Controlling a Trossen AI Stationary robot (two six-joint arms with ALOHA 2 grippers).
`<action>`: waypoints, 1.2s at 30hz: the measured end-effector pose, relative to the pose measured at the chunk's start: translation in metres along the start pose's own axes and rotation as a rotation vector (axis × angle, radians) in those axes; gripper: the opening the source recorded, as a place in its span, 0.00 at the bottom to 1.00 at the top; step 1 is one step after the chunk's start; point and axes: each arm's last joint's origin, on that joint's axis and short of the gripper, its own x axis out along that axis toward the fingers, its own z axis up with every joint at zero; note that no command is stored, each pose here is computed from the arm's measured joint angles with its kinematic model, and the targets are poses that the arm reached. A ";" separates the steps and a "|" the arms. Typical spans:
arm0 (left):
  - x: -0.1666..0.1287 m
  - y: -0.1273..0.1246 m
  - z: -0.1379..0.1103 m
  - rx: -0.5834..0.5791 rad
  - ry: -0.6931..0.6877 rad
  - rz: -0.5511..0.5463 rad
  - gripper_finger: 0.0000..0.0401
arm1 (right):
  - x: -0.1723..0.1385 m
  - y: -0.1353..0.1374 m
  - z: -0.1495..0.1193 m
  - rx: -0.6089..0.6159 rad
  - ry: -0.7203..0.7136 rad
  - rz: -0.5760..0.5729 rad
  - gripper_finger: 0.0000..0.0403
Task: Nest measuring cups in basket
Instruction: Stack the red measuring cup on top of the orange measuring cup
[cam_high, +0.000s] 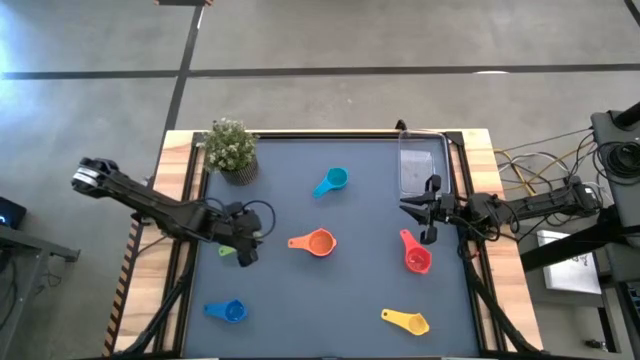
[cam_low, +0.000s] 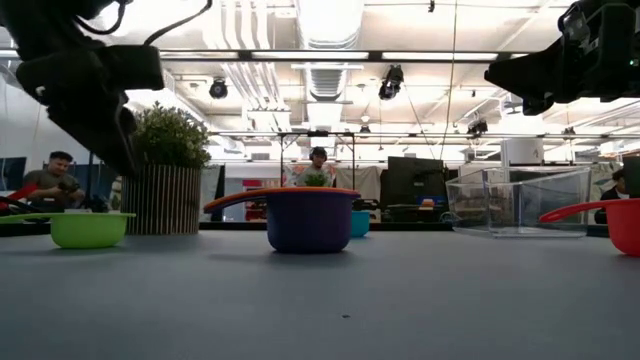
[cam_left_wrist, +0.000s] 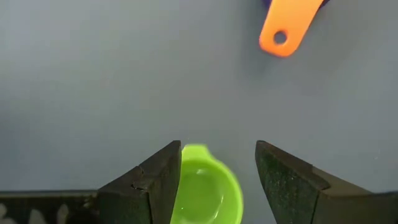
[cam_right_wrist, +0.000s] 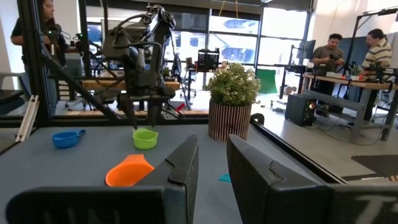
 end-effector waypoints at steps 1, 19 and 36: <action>-0.001 0.001 -0.002 -0.004 0.013 0.000 0.47 | 0.000 0.000 0.000 0.000 0.000 0.000 0.18; -0.014 0.010 -0.010 -0.029 0.171 0.022 0.47 | 0.000 0.000 0.000 0.000 0.001 0.000 0.18; -0.016 0.016 -0.019 -0.043 0.307 0.043 0.47 | 0.000 0.000 0.000 0.000 0.001 0.000 0.18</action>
